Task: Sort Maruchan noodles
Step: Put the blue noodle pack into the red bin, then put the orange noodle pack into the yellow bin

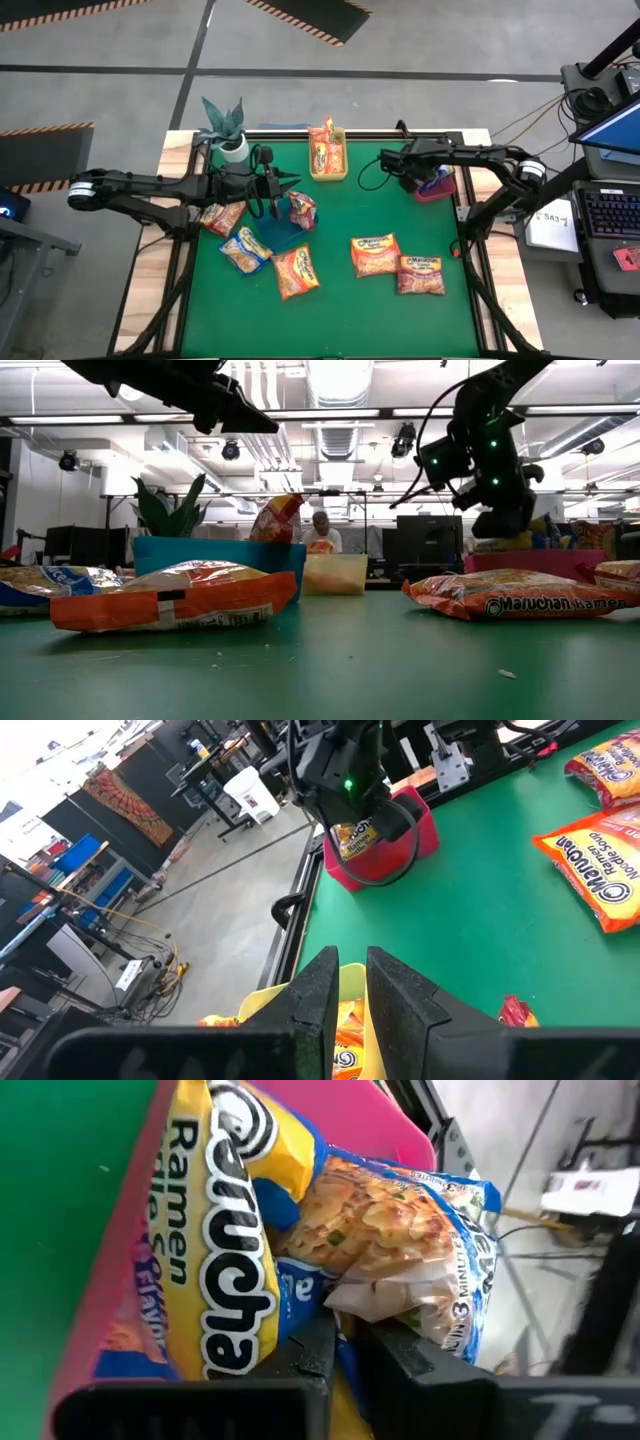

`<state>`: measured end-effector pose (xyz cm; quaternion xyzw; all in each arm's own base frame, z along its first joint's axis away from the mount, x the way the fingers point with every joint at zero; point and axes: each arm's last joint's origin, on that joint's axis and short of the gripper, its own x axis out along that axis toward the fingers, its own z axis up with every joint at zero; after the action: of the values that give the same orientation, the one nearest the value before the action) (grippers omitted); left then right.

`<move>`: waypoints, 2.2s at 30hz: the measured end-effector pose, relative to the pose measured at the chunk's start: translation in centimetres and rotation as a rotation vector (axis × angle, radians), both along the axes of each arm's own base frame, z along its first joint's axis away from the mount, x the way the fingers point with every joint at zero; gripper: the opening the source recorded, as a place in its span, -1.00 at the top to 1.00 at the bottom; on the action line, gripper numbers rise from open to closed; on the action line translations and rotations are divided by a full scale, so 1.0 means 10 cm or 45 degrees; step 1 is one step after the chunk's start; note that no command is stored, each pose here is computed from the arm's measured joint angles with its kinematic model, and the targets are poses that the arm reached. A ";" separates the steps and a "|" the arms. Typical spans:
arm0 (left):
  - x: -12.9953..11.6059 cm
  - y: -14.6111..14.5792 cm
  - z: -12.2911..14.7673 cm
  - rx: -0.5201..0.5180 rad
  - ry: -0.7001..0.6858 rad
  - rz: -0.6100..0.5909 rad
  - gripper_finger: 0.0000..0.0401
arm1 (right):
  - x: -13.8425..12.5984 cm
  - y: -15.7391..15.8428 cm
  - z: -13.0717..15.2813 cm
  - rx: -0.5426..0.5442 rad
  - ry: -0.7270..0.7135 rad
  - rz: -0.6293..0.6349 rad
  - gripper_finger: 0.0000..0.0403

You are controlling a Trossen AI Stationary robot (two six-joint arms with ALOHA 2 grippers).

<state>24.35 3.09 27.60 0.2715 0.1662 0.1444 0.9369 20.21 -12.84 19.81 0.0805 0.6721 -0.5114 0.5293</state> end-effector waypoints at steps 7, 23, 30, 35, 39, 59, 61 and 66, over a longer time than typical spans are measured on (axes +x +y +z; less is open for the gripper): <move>0.00 0.00 0.00 0.009 0.001 -0.002 0.81 | 0.06 -0.03 0.13 -0.023 -0.066 -0.032 0.50; 0.00 0.00 0.00 0.030 0.014 -0.008 0.81 | 0.08 -0.17 0.18 -0.126 -0.202 -0.096 0.85; 0.00 0.00 0.01 0.030 0.011 -0.007 0.81 | -0.02 -0.11 -0.12 -0.157 -0.214 -0.149 0.95; 0.00 0.00 0.02 0.029 0.005 -0.007 0.81 | -0.05 -0.10 -0.20 -0.176 -0.212 -0.148 0.95; 0.00 0.00 0.02 0.024 0.003 -0.006 0.81 | -0.04 -0.10 -0.13 -0.169 -0.260 -0.162 0.94; 0.00 0.00 0.03 0.023 0.002 -0.006 0.81 | 0.17 -0.15 0.68 -0.131 -0.473 -0.198 0.57; 0.00 0.00 0.03 0.023 0.002 -0.007 0.81 | 0.22 -0.09 0.79 -0.088 -0.539 -0.168 0.57; 0.00 0.00 0.03 0.012 -0.003 -0.003 0.81 | 0.40 0.21 0.97 0.148 -0.720 -0.019 0.57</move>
<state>24.35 3.07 27.87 0.2758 0.1641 0.1442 0.9361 24.22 -10.74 29.55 0.2552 0.5253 -0.4333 0.6864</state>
